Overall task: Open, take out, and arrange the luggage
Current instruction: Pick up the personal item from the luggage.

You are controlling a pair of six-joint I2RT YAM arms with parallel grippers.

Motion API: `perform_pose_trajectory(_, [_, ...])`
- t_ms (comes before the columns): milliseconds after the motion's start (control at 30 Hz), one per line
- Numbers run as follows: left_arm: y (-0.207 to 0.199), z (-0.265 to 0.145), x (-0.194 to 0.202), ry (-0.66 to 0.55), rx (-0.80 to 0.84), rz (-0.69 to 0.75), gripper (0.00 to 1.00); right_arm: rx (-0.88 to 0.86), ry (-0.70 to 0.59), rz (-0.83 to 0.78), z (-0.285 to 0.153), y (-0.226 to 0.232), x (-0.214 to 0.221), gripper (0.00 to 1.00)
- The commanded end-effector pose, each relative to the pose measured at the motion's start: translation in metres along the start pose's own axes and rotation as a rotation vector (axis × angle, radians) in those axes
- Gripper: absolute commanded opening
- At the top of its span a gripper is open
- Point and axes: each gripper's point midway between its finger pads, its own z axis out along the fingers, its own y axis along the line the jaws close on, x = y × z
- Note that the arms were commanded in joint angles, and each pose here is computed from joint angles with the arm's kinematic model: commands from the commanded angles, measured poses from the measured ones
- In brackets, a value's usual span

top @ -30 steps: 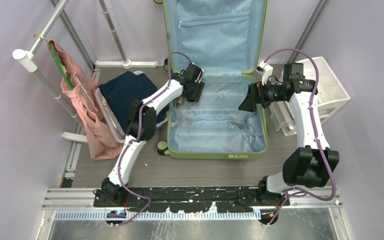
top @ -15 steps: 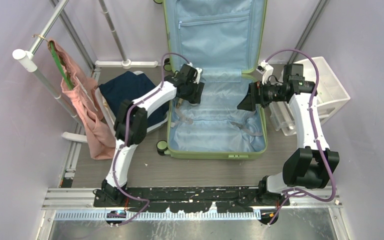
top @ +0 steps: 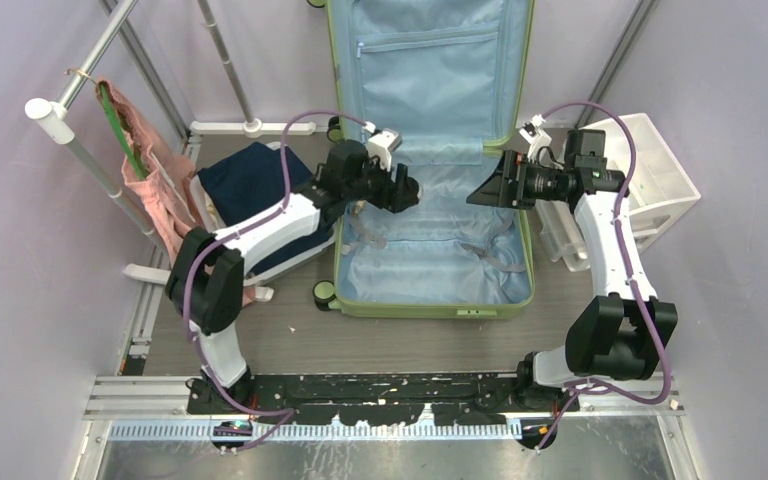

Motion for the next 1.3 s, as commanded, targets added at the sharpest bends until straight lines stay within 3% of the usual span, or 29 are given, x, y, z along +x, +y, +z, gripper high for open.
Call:
perform_pose_trajectory(0, [-0.071,-0.026,-0.054,-0.264,0.216,0.127,0.03,-0.087,-0.082,0.114,-0.003,0.027,-0.025,0.96])
perform_pose_trajectory(367, [-0.118,-0.034,-0.047,-0.313,0.269,0.218,0.02,-0.139,0.019,0.19,0.027,0.036,0.0,0.93])
perform_pose_trajectory(833, [-0.142,-0.035,-0.041,-0.284,0.267,0.316,0.02,-0.101,0.062,0.171,0.038,0.031,0.013,0.77])
perform_pose_trajectory(1133, [-0.148,-0.037,-0.044,-0.286,0.234,0.357,0.01,-0.103,0.107,0.165,0.048,0.038,0.028,0.64])
perform_pose_trajectory(1267, [-0.15,-0.037,-0.044,-0.286,0.227,0.358,0.01,-0.106,0.114,0.162,0.049,0.04,0.029,0.5])
